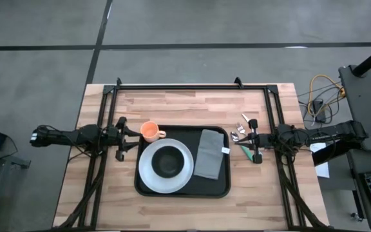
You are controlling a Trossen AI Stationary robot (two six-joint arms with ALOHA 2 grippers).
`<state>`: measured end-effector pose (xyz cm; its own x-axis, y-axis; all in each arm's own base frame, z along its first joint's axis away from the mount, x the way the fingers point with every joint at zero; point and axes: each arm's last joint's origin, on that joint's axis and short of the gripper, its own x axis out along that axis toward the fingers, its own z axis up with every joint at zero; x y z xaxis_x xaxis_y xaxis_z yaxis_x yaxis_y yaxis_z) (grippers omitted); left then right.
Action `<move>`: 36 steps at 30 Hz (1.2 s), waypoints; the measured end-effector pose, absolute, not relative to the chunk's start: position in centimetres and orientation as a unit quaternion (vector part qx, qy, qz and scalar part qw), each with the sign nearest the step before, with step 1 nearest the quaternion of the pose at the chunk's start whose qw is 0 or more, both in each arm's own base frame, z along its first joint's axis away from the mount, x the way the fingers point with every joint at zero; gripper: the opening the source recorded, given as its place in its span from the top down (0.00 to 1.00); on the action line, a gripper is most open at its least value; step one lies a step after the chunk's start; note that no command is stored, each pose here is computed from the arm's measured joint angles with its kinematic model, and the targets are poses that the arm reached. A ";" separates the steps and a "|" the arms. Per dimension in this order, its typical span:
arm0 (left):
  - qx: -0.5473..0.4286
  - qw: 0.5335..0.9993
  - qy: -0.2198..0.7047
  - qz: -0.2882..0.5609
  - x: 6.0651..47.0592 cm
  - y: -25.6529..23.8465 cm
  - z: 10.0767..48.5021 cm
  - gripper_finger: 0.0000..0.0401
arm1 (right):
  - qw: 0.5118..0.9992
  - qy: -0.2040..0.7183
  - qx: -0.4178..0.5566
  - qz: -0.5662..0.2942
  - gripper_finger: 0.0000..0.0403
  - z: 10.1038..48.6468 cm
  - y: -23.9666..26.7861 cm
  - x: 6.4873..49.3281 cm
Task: Set up tray
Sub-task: Put the grey napkin on the black serving tray
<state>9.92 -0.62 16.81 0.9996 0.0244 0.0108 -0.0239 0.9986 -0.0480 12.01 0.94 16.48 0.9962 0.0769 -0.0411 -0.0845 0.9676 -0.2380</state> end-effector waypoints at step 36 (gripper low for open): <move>-0.024 1.000 -0.006 0.012 9.9 -0.6 16.8 0.64 | 0.957 0.246 0.009 0.150 0.98 15.5 0.9 20.9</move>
